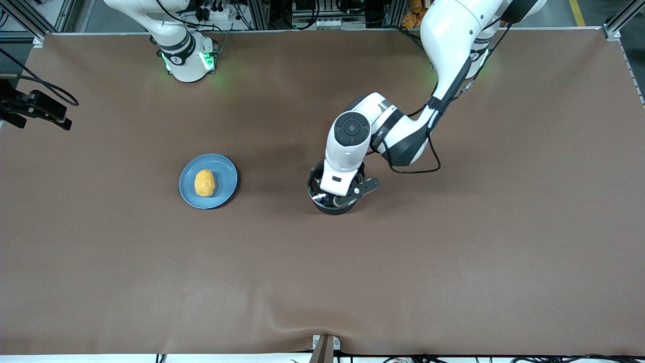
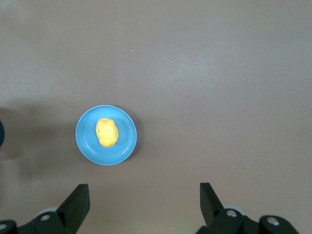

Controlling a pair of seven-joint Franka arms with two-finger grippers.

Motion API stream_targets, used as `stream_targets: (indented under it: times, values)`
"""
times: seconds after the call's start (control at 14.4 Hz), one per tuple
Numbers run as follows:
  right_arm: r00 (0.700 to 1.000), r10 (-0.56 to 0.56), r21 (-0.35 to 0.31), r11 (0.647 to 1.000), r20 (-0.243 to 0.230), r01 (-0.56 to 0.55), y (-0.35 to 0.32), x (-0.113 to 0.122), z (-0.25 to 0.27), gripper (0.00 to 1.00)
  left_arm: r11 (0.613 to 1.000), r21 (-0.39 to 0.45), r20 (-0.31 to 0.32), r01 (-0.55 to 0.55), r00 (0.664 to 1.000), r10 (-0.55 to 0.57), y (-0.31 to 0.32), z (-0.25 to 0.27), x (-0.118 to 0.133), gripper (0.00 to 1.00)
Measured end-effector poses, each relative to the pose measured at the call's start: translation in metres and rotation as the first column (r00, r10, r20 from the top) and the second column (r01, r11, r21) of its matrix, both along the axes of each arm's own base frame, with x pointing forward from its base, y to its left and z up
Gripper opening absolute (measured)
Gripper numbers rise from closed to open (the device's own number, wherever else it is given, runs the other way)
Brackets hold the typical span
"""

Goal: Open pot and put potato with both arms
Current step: 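Grasp the blue lid knob with the left gripper and lift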

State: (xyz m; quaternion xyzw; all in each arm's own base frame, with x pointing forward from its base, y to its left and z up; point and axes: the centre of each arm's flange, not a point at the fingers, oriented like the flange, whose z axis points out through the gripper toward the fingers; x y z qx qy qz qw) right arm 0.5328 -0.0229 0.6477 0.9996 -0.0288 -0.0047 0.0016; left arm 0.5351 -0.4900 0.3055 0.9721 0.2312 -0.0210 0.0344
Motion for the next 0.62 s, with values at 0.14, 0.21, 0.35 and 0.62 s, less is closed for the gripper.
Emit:
stream_targets:
  times: [0.14, 0.21, 0.35, 0.62]
  values:
    - [1.0, 0.0, 0.0, 1.0, -0.001, 0.0, 0.0, 0.0, 0.0, 1.0, 1.0, 0.014, 0.007, 0.0, 1.0, 0.0, -0.004, -0.005, -0.002, 1.0]
    - [1.0, 0.0, 0.0, 1.0, -0.001, 0.0, 0.0, 0.0, -0.001, 1.0, 1.0, 0.018, 0.003, 0.004, 1.0, -0.004, -0.006, -0.01, -0.004, 1.0]
    - [1.0, 0.0, 0.0, 1.0, -0.001, 0.0, 0.0, 0.0, -0.001, 1.0, 0.999, 0.031, -0.001, 0.013, 1.0, -0.013, -0.01, -0.02, -0.007, 1.0]
    - [1.0, 0.0, 0.0, 1.0, -0.002, 0.0, 0.0, 0.0, -0.001, 1.0, 0.999, 0.038, -0.001, 0.011, 1.0, -0.011, -0.012, -0.026, -0.009, 1.0]
